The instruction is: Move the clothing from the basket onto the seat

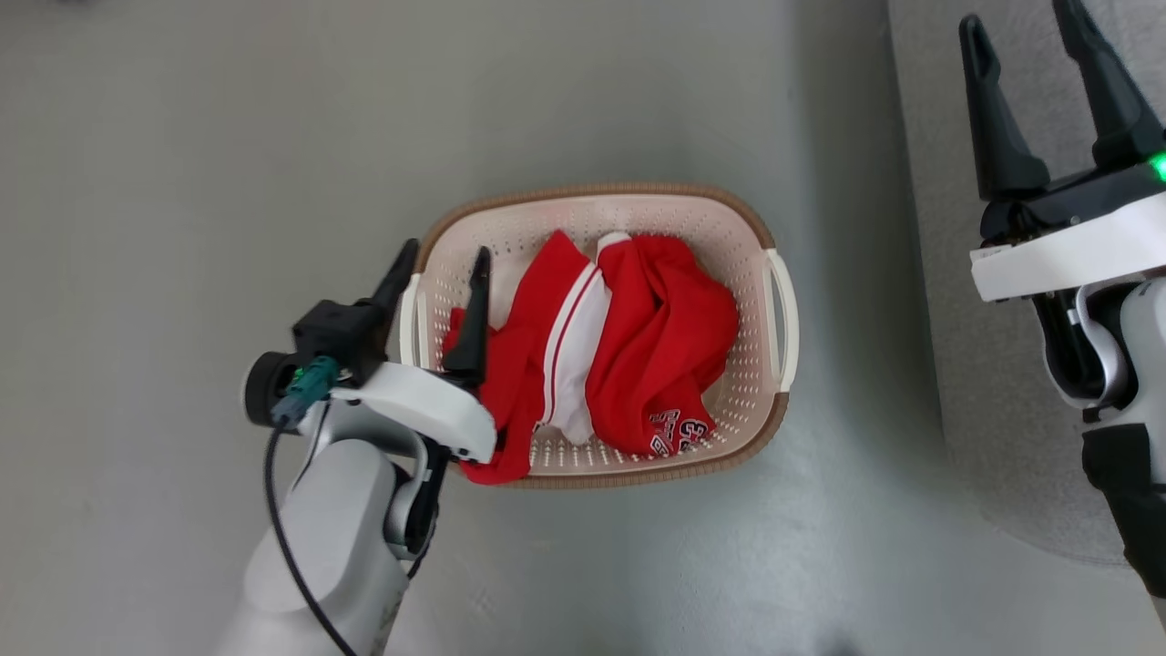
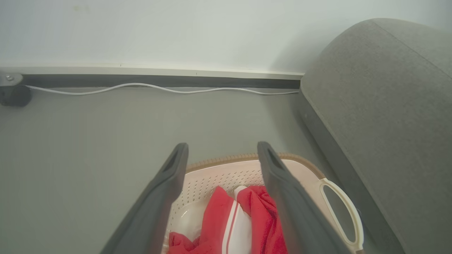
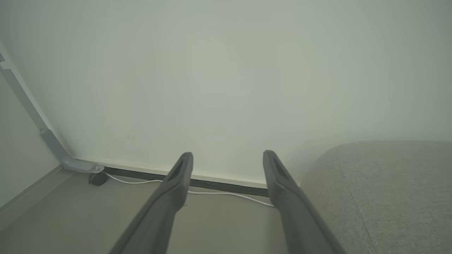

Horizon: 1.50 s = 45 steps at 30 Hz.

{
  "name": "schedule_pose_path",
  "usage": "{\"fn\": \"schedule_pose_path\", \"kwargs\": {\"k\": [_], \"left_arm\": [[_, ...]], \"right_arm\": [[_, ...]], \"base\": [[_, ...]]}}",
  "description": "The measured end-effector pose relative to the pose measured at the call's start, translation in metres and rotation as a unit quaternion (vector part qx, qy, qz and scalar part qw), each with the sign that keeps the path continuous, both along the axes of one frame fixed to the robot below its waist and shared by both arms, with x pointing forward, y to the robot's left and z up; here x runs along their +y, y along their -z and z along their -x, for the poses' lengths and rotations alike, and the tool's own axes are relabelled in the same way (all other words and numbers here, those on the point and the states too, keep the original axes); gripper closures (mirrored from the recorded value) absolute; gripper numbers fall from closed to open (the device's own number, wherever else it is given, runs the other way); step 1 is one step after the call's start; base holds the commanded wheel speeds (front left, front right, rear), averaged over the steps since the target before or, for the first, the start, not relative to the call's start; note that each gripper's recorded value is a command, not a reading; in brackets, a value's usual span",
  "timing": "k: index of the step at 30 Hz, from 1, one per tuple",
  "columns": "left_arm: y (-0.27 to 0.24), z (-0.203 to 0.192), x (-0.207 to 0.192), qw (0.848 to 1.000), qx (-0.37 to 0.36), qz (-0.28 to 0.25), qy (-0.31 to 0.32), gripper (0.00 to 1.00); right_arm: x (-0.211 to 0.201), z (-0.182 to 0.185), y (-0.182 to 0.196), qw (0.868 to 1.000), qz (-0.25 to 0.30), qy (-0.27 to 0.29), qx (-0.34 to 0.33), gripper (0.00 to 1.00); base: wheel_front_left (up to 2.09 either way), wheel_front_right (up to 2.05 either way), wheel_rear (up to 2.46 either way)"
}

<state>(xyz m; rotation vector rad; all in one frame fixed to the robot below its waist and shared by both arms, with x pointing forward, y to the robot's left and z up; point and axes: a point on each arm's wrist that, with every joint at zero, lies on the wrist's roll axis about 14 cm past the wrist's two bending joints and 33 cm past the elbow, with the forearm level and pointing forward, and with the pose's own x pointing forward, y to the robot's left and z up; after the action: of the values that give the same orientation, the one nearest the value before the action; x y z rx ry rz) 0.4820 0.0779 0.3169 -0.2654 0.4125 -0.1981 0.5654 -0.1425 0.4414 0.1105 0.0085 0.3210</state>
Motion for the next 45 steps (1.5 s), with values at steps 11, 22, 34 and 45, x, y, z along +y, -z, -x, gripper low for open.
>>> {"fn": "schedule_pose_path", "kwargs": {"k": [11, 22, 34, 45], "left_arm": [[0.075, 0.042, -0.073, 0.986, 0.113, 0.028, 0.123, 0.0], [0.135, 0.072, -0.095, 0.933, 0.172, -0.115, 0.295, 0.0], [0.166, 0.087, -0.077, 0.857, 0.227, -0.259, 0.384, 0.0], [0.186, 0.097, -0.054, 0.789, 0.279, -0.34, 0.428, 0.0]], "right_arm": [[0.006, -0.017, 0.05, 0.999, 0.001, -0.015, 0.032, 0.0], [0.009, -0.023, 0.066, 0.999, 0.007, -0.024, 0.04, 0.0], [0.004, -0.02, 0.07, 0.999, 0.004, -0.015, 0.046, 0.0], [0.001, -0.018, 0.074, 0.999, -0.001, -0.009, 0.051, 0.0]], "base": [[0.0, 0.0, 0.0], [0.0, 0.0, 0.0], [0.0, 0.0, 0.0], [0.0, 0.0, 0.0]]}}
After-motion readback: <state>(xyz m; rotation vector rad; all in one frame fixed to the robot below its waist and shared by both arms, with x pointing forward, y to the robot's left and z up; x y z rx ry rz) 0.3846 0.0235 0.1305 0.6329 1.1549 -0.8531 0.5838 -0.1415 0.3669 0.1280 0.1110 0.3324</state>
